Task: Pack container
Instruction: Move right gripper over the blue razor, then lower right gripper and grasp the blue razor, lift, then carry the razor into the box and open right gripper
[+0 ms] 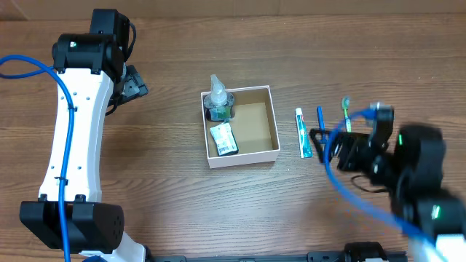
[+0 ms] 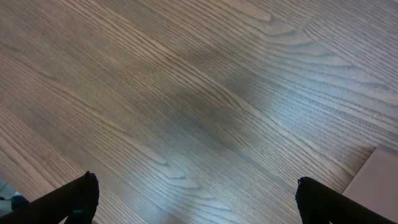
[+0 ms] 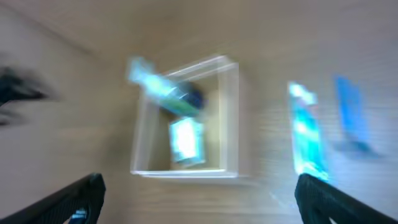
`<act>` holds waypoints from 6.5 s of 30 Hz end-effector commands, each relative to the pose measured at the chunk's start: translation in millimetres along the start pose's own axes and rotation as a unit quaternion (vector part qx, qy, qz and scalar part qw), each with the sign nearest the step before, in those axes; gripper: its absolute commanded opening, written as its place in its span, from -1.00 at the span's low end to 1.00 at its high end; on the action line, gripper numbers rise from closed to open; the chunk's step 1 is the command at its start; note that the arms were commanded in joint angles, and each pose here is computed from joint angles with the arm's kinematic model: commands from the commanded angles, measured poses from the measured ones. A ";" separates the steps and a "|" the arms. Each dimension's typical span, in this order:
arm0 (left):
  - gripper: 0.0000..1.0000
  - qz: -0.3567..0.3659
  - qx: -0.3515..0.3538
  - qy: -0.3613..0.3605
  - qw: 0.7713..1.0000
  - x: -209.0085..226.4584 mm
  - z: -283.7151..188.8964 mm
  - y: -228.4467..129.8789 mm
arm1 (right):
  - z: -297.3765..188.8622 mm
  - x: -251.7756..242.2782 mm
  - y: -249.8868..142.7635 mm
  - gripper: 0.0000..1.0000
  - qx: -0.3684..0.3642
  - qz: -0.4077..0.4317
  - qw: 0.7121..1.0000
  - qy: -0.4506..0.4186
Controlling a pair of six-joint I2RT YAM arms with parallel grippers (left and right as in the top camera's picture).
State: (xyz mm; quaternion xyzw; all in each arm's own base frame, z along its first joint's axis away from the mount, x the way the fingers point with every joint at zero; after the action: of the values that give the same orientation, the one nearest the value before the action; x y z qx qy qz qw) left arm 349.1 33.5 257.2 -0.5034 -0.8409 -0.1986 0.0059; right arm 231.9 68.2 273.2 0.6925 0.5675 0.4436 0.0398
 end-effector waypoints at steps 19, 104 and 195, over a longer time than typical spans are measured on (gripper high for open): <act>1.00 0.005 -0.011 0.004 1.000 3.1 -4.3 5.0 | 111.7 -102.1 55.8 0.78 0.173 -0.022 0.947 -0.272; 1.00 0.005 -0.011 0.004 1.000 3.1 -4.3 5.0 | 209.1 -181.8 -22.7 -0.27 0.198 -0.066 0.932 -0.297; 1.00 0.005 -0.011 0.004 1.000 3.1 -4.3 5.0 | 85.3 -50.4 53.9 0.49 0.075 -0.045 0.913 -0.398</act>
State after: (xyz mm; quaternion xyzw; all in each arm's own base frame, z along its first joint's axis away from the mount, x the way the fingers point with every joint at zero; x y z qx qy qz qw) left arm 349.3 33.6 257.6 -0.5032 -0.8409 -0.1992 0.0052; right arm 321.4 106.7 209.4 0.7498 0.6320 0.1173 0.1570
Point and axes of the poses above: each gripper's point midway between its finger pads, its own z axis out along the fingers, its own x axis along the line the jaws close on, y = z × x, the point moved 3 cm from there along -z, back along the fingers, and after that the axes turned 5 degrees about z, right-handed, at the moved point
